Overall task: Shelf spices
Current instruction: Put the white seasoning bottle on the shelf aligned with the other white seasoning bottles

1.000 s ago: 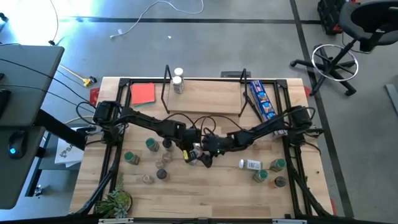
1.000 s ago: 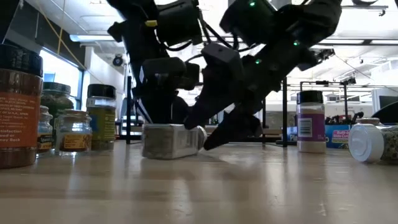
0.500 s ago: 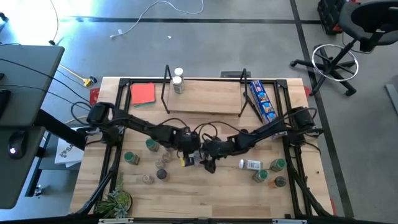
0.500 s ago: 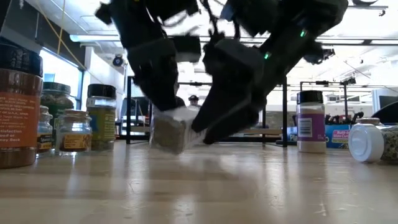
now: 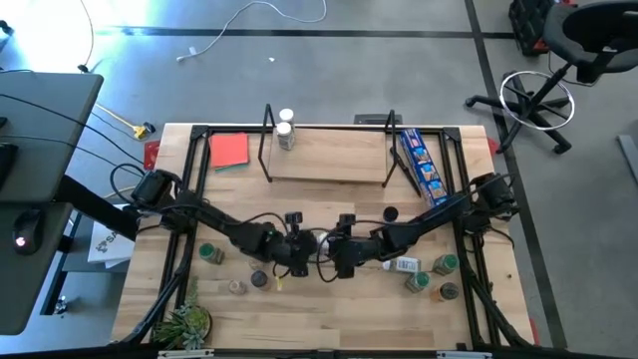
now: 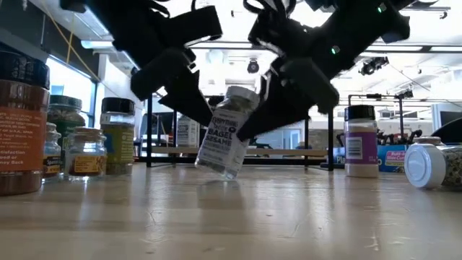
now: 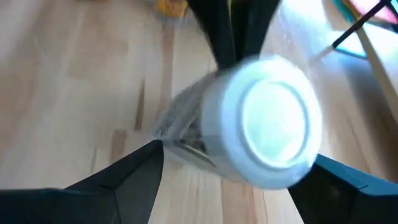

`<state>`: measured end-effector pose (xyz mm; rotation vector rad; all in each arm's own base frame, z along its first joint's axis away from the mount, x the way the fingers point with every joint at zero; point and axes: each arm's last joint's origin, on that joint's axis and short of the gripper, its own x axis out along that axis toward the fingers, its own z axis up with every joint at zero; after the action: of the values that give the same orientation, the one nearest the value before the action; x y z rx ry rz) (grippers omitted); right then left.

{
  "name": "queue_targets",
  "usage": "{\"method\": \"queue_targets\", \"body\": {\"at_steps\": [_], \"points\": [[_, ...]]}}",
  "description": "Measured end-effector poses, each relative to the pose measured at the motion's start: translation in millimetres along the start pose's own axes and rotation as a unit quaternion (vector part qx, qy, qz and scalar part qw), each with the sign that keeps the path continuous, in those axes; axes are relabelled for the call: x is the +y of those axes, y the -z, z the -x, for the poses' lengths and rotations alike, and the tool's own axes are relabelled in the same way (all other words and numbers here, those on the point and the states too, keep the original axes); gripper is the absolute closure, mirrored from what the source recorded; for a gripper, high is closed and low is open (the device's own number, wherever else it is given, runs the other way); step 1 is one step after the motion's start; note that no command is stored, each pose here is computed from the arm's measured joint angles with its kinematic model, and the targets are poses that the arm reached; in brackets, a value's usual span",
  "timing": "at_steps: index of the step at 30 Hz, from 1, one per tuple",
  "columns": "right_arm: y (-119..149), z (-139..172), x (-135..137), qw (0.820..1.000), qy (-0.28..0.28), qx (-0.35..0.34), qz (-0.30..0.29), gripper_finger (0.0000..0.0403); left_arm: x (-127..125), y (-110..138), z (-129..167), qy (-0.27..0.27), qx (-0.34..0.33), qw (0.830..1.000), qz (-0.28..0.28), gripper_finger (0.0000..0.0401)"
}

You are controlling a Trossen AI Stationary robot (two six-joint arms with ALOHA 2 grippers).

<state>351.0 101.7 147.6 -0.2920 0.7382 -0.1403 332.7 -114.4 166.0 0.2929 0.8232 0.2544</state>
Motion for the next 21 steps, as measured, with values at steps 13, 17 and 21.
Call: {"method": "queue_targets", "body": {"at_steps": [13,17,21], "points": [[1.6,7.0,-4.8,0.999,0.015,0.021,-0.022,0.01,-6.5,19.1,20.3,0.001,0.047,0.998,-0.037,0.0393],[0.1,20.7,-9.0,0.997,0.018,0.036,-0.062,0.01,4.9,14.5,42.2,0.022,0.048,0.999,-0.01,0.0357],[1.1,33.6,-8.5,0.995,0.035,0.049,-0.08,0.01,20.1,1.7,59.4,0.04,0.009,0.999,0.034,0.0297]]}}
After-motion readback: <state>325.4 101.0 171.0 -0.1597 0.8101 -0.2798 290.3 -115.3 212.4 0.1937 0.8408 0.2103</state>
